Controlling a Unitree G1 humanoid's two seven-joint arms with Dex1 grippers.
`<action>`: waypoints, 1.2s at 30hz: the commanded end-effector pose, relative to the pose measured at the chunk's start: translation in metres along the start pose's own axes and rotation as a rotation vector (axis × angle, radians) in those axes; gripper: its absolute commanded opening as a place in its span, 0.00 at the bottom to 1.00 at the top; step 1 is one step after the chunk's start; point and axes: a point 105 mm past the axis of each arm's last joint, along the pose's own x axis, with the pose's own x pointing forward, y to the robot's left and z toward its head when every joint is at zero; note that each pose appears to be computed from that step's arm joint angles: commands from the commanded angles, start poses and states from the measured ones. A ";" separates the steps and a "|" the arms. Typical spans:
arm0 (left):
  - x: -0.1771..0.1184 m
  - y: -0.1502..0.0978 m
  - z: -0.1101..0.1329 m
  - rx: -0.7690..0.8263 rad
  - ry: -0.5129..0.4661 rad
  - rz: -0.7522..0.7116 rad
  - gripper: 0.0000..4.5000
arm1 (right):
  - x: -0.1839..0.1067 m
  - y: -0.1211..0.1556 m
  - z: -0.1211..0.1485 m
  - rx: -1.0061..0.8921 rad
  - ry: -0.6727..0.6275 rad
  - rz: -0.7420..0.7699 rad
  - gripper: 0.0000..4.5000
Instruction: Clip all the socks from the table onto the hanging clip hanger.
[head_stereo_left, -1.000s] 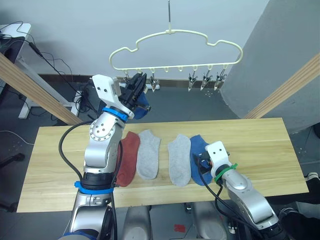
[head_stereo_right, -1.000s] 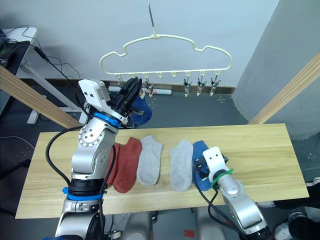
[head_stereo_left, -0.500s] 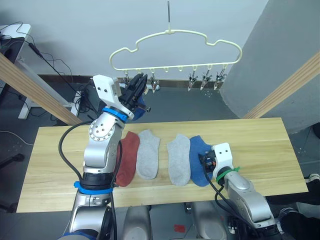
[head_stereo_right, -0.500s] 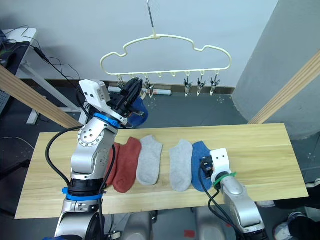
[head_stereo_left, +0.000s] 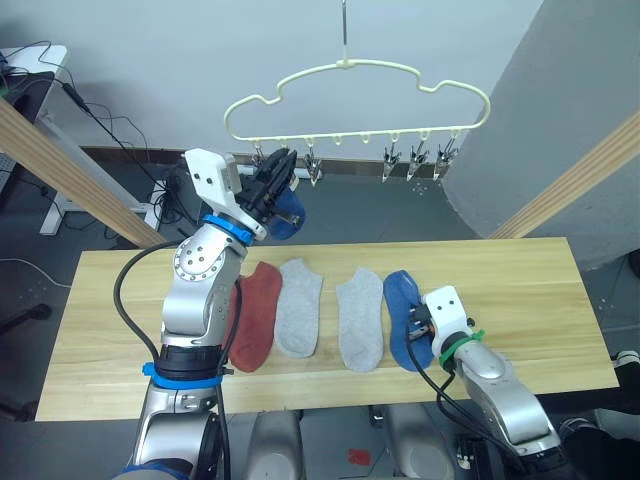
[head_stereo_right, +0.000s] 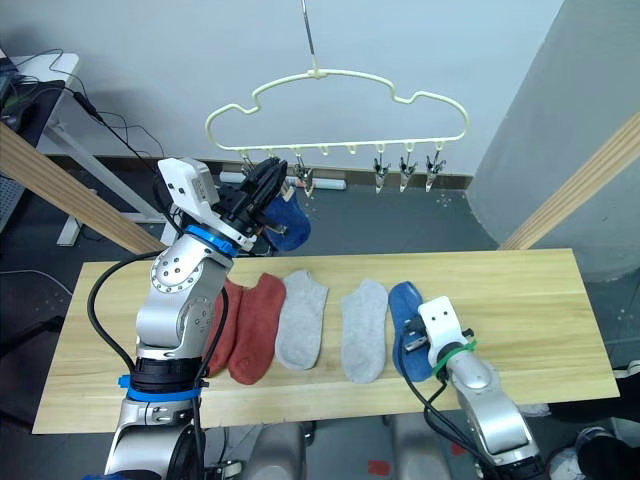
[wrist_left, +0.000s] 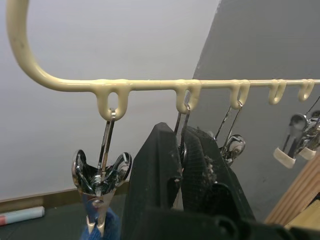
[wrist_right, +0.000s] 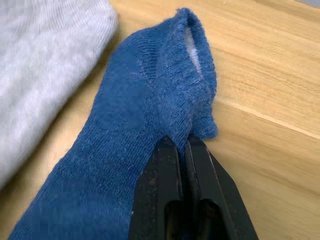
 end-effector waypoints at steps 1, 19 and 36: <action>0.001 -0.006 0.023 -0.044 -0.052 -0.066 0.02 | -0.022 0.002 0.062 -0.104 -0.213 0.121 0.00; 0.004 -0.012 0.049 -0.223 0.019 -0.164 0.02 | 0.000 0.058 0.163 -0.019 -0.520 0.518 0.00; 0.002 -0.016 0.047 -0.241 0.042 -0.191 0.02 | 0.011 0.066 0.187 0.114 -0.567 0.637 0.00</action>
